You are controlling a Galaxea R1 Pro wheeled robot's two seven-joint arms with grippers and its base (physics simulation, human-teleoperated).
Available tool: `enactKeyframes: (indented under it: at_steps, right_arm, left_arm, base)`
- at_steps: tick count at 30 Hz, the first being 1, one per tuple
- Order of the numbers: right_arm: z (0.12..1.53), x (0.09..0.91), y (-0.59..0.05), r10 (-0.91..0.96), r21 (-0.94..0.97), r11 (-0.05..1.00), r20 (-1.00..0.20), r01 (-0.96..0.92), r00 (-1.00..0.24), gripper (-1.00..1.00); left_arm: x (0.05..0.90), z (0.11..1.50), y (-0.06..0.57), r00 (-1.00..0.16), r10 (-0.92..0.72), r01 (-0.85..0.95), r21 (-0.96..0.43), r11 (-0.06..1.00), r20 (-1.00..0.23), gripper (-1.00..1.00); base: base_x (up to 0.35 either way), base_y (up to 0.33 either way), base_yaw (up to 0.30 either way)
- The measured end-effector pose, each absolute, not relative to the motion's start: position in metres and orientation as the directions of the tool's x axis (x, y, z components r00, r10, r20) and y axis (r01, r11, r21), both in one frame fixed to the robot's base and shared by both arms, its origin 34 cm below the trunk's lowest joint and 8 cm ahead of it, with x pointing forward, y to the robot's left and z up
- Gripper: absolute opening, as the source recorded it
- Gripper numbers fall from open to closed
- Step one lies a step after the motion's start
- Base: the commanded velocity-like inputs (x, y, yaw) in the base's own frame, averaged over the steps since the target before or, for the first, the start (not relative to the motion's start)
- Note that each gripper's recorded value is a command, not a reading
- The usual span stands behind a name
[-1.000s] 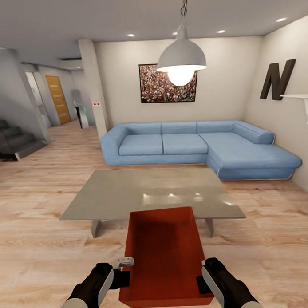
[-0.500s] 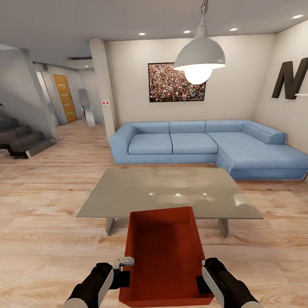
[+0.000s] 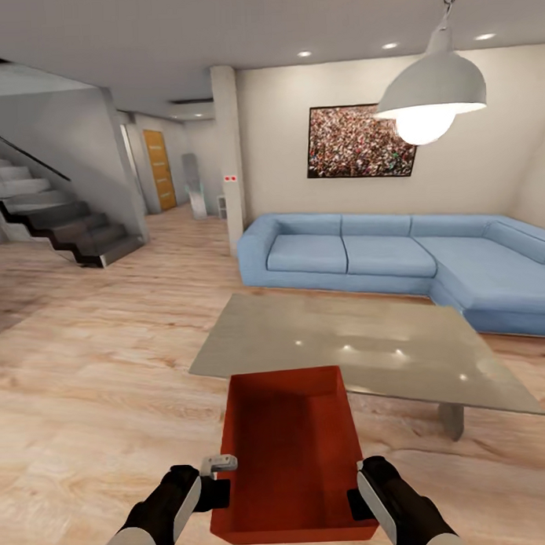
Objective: Move the two storage containers from the living room to the garage. In the garage, place one container on the floor and stack the other container on top of it (either order is fine).
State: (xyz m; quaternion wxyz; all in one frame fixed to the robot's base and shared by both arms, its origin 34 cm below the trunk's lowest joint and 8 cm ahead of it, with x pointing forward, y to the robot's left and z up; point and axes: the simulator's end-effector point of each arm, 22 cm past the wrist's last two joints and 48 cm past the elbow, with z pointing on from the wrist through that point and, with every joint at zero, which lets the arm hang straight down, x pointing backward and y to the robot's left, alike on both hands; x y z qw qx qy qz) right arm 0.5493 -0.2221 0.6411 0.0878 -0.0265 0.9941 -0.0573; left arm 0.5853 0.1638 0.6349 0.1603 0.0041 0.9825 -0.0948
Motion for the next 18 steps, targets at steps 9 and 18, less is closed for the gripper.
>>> enactKeyframes:
  at_steps: [9,18]
  right_arm:
    - [0.6395,0.5487,-0.2223,-0.063,-0.119,0.992,-0.168,-0.043,-0.984,-1.00]
    - [0.6381,0.5473,-0.2222,-0.063,-0.119,0.992,-0.163,-0.044,-0.985,-1.00]
  left_arm:
    - [0.5846,0.6331,0.1637,-0.950,-0.023,0.038,-0.186,0.982,-0.312,-1.00]
    - [0.5830,0.6314,0.1637,-0.951,-0.023,0.037,-0.186,0.982,-0.308,-1.00]
  base:
    - [0.015,0.038,0.275]
    - [0.197,0.040,0.276]
